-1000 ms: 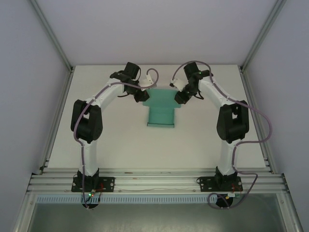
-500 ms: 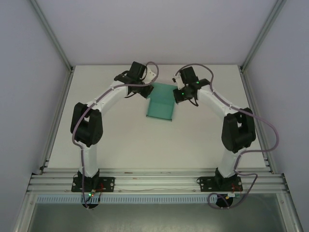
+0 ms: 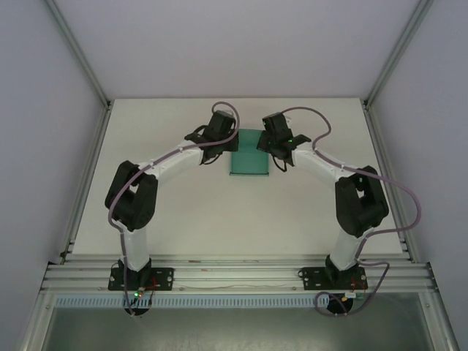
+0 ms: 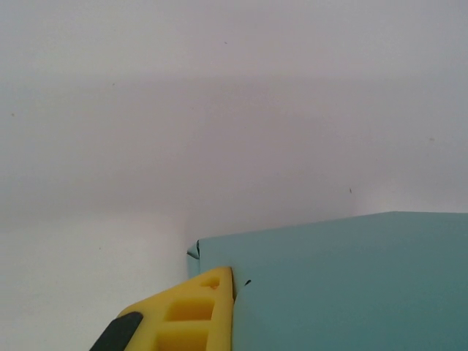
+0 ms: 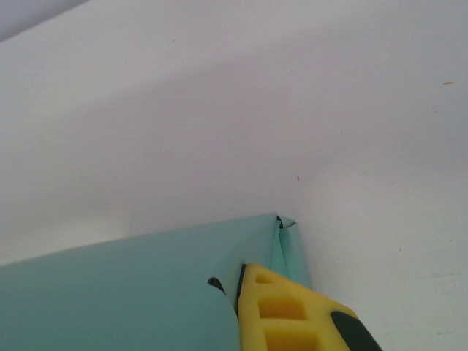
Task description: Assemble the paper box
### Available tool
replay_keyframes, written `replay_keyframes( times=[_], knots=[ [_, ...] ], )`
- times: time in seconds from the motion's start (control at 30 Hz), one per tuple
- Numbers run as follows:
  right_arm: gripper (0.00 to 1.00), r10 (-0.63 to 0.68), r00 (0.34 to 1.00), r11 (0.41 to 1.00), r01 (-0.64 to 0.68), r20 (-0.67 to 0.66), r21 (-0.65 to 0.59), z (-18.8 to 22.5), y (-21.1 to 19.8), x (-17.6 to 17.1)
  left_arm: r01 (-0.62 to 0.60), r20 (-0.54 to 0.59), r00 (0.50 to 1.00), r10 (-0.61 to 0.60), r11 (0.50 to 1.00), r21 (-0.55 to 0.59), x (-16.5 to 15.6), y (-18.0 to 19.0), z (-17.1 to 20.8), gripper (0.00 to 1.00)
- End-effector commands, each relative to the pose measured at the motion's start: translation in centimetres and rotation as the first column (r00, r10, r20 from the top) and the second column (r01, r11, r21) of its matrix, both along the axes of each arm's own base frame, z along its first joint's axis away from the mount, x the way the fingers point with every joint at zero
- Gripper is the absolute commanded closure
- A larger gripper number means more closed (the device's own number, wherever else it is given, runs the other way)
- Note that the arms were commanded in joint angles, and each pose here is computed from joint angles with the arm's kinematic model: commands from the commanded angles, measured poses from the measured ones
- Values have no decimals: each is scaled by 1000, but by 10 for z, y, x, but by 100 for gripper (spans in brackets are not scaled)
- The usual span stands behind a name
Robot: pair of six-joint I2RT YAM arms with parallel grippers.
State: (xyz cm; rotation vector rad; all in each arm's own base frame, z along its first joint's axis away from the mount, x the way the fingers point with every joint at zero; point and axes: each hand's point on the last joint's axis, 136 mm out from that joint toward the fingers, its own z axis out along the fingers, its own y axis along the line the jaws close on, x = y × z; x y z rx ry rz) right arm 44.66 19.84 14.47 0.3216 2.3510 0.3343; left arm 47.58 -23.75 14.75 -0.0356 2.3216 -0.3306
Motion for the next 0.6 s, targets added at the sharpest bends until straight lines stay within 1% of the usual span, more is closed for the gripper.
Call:
replay_keyframes(
  times=[0.0, 0.07, 0.17, 0.27, 0.33, 0.4, 0.47, 0.57],
  knots=[
    [100, -61, 994, 994, 53, 88, 94, 14, 11, 12, -92, -18, 996, 91, 988, -128, 4, 3, -8, 100],
    [100, -42, 996, 997, 36, 74, 71, 4, 13, 7, -105, -38, 994, 100, 981, -164, 3, -1, -11, 100],
    [100, -14, 999, 999, 12, 35, 41, -13, 14, -1, -88, -48, 996, 79, 968, -233, 3, -13, -6, 100],
    [100, 10, 999, 1000, -11, 43, 16, -16, 17, -6, -74, -55, 997, 60, 952, -298, 3, -23, 0, 100],
    [100, 25, 999, 1000, -25, 36, 4, -21, 18, -8, -80, -91, 994, 54, 949, -305, 2, -27, -14, 100],
    [100, 37, 999, 999, -37, 28, 4, -26, 21, -10, -86, -116, 992, 49, 937, -339, 0, -32, -14, 100],
    [100, 51, 999, 999, -51, 18, 12, -31, 24, -12, -60, -109, 994, 21, 927, -369, 0, -40, -10, 100],
    [100, 53, 998, 999, -53, 19, 3, -33, 23, -15, -51, -79, 997, 25, 936, -348, -1, -41, -10, 100]
  ],
)
